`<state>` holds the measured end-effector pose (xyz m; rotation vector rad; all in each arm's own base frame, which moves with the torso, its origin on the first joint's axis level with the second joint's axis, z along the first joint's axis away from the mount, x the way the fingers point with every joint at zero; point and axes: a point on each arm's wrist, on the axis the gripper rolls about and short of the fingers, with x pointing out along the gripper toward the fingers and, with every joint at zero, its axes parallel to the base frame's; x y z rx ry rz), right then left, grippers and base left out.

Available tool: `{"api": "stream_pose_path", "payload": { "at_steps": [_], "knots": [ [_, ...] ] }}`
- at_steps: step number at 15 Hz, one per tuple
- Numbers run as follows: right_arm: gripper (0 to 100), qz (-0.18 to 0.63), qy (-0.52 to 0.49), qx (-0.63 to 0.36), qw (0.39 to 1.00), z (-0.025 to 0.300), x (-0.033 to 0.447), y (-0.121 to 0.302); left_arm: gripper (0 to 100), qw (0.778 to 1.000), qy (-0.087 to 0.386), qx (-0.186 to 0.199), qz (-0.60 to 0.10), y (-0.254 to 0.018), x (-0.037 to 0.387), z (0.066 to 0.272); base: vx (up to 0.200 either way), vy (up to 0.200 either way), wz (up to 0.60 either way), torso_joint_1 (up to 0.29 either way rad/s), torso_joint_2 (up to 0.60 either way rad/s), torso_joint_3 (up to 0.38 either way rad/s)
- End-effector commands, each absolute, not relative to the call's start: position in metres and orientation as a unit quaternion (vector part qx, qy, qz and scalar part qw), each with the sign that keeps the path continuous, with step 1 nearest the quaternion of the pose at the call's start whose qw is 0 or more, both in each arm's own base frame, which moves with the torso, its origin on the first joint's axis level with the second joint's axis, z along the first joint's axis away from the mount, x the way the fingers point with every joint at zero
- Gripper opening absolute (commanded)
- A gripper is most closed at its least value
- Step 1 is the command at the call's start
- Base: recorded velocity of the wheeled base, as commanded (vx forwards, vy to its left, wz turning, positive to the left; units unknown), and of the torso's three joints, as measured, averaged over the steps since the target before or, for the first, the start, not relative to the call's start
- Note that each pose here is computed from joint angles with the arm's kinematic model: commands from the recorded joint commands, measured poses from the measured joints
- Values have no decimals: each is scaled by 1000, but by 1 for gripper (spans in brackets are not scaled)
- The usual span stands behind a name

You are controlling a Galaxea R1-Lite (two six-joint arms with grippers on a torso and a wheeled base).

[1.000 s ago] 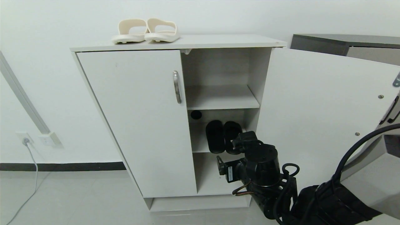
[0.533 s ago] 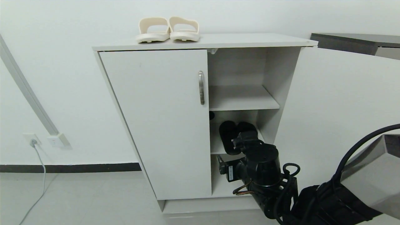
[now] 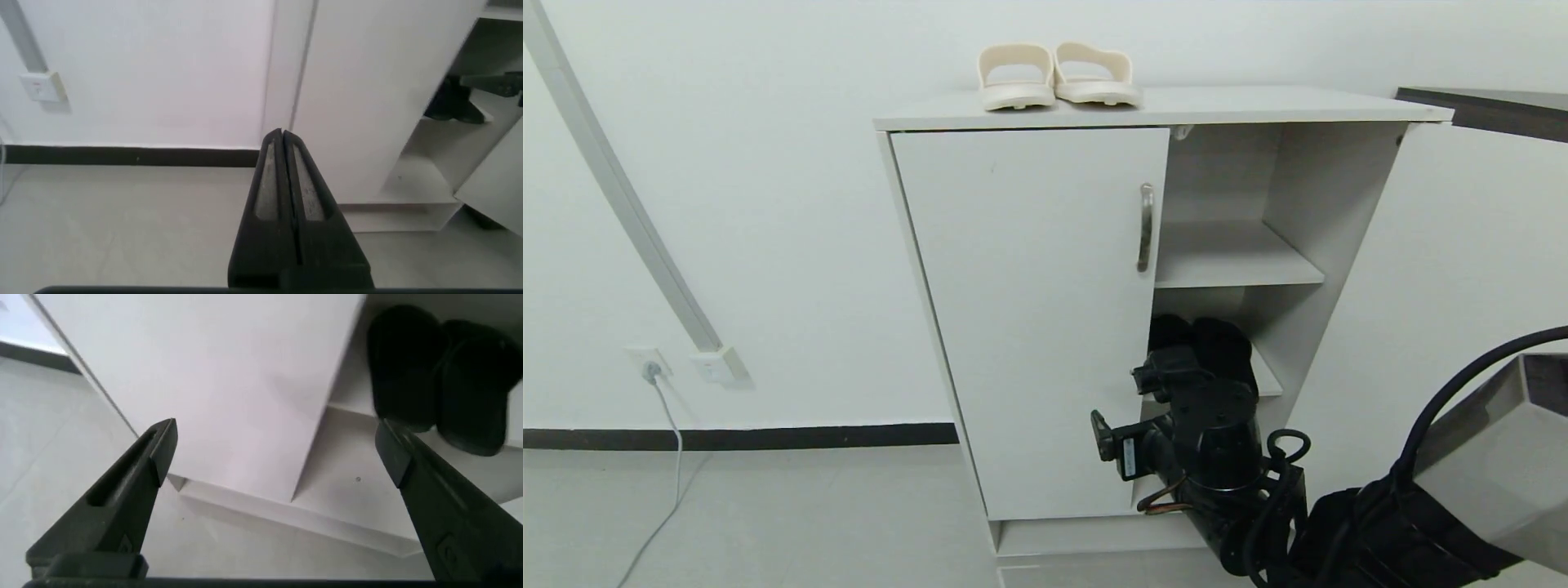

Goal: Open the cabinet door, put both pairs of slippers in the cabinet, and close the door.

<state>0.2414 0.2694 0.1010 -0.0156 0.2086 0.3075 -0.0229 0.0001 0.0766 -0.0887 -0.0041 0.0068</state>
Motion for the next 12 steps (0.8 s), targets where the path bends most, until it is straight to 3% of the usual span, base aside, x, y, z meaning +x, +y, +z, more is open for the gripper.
{"api": "stream_pose_path", "payload": {
  "at_steps": [1, 3, 12],
  "knots": [
    [100, 155, 108, -13, 982, 99, 240, 268, 0, 999, -2, -44, 4, 0, -23, 77, 0, 200, 0, 2, -2, -2],
    [100, 155, 111, -17, 981, 96, 240, 267, 0, 999, -2, -44, 5, 0, -23, 77, 0, 200, 0, 2, 2, -2],
    [100, 167, 105, -16, 980, 95, 237, 270, 0, 999, -3, -46, 5, 0, -23, 77, 0, 0, 67, 0, 0, 0]
  ]
}}
